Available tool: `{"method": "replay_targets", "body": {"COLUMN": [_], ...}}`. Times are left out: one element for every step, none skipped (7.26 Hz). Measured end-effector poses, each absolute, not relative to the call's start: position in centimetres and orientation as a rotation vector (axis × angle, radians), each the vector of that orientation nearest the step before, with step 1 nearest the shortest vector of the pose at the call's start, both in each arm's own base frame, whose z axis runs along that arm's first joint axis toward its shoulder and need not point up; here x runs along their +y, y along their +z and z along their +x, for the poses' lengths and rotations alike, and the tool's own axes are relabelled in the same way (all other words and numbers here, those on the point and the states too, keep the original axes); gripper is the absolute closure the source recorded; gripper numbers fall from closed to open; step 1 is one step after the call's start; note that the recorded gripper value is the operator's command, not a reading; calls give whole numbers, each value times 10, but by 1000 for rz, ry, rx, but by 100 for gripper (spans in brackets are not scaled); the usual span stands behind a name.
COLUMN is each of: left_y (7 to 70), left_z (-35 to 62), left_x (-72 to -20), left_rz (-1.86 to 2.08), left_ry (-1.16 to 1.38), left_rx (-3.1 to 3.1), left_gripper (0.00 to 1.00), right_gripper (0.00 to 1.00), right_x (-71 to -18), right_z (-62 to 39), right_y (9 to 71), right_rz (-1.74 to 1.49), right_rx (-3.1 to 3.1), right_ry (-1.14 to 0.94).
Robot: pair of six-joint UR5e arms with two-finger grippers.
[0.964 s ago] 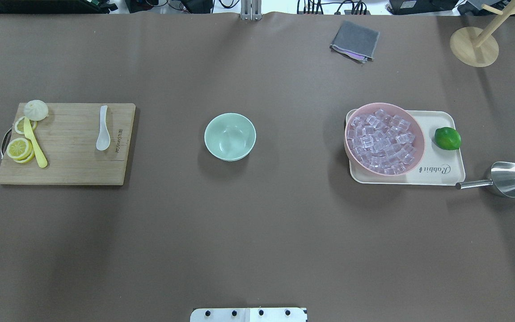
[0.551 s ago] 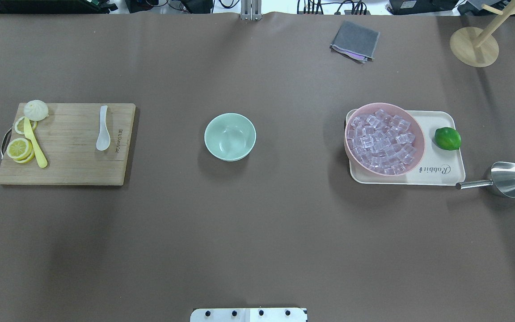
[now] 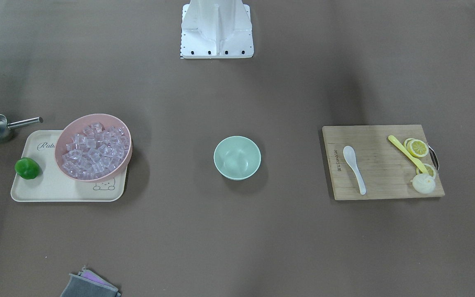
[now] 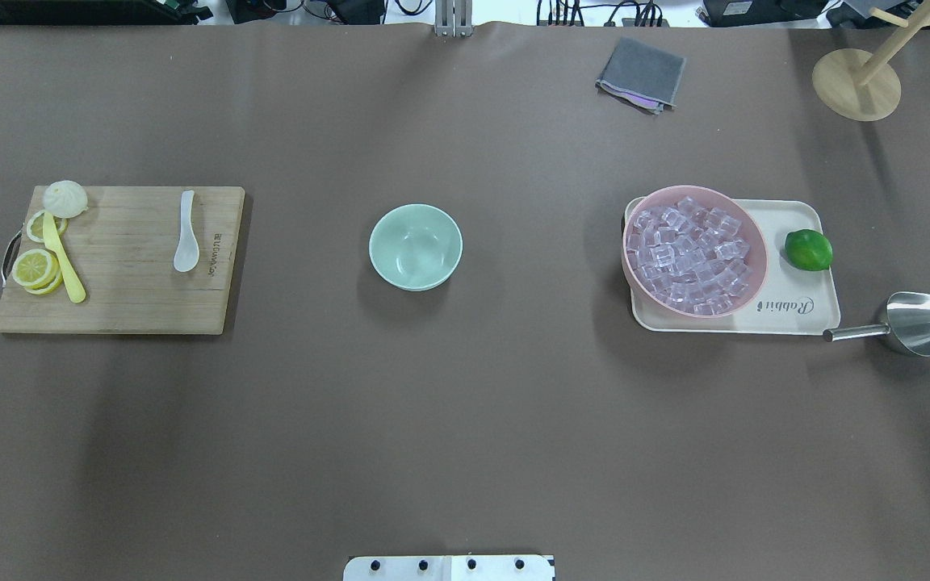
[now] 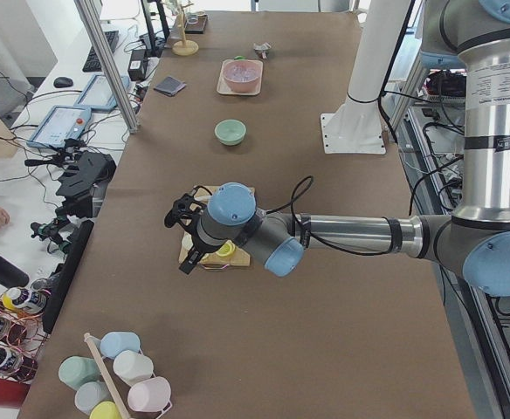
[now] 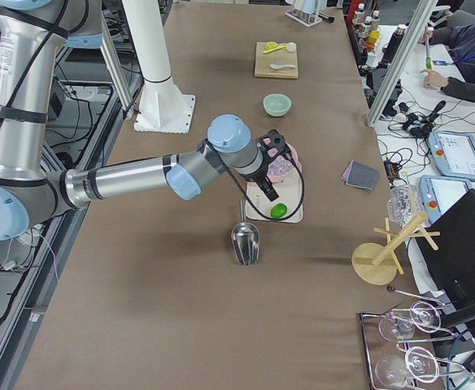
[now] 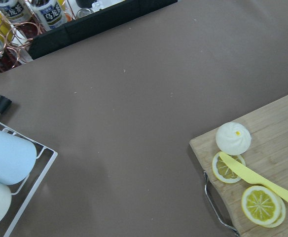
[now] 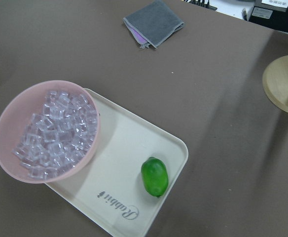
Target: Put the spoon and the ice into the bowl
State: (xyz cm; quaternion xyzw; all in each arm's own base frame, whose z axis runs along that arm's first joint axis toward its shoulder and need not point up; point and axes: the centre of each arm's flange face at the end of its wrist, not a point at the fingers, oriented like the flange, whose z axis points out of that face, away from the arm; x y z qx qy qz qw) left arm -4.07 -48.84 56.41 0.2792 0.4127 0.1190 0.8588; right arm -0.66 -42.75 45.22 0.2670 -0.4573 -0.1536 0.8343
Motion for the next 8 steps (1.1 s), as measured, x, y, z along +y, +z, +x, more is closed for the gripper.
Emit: {"method": "replay_targets", "body": {"left_y": [545, 528, 517, 510, 502, 497, 491, 486], "left_z": [-6, 31, 63, 96, 130, 164, 197, 231], "left_x": [-505, -521, -534, -546, -557, -565, -570, -572], "left_rz": [570, 536, 491, 452, 417, 384, 362, 347], "left_ry": [274, 279, 250, 204, 142, 82, 33, -8], "left_rx": [909, 949, 970, 960, 945, 934, 920, 904], "left_gripper": [2, 2, 2, 2, 2, 2, 2, 2], "right_gripper": [1, 1, 2, 8, 9, 2, 1, 1], "right_x": [-445, -461, -470, -474, -473, -469, -463, -456], "right_z": [-41, -81, -126, -165, -196, -220, -239, -258], "right_y": [425, 397, 373, 358, 348, 337, 328, 325], "right_rz": [545, 536, 536, 541, 531, 504, 487, 491], "right_rx": [-994, -998, -986, -963, -932, -897, -853, -805], "right_ry": [-309, -282, -250, -220, -184, -138, -100, -71]}}
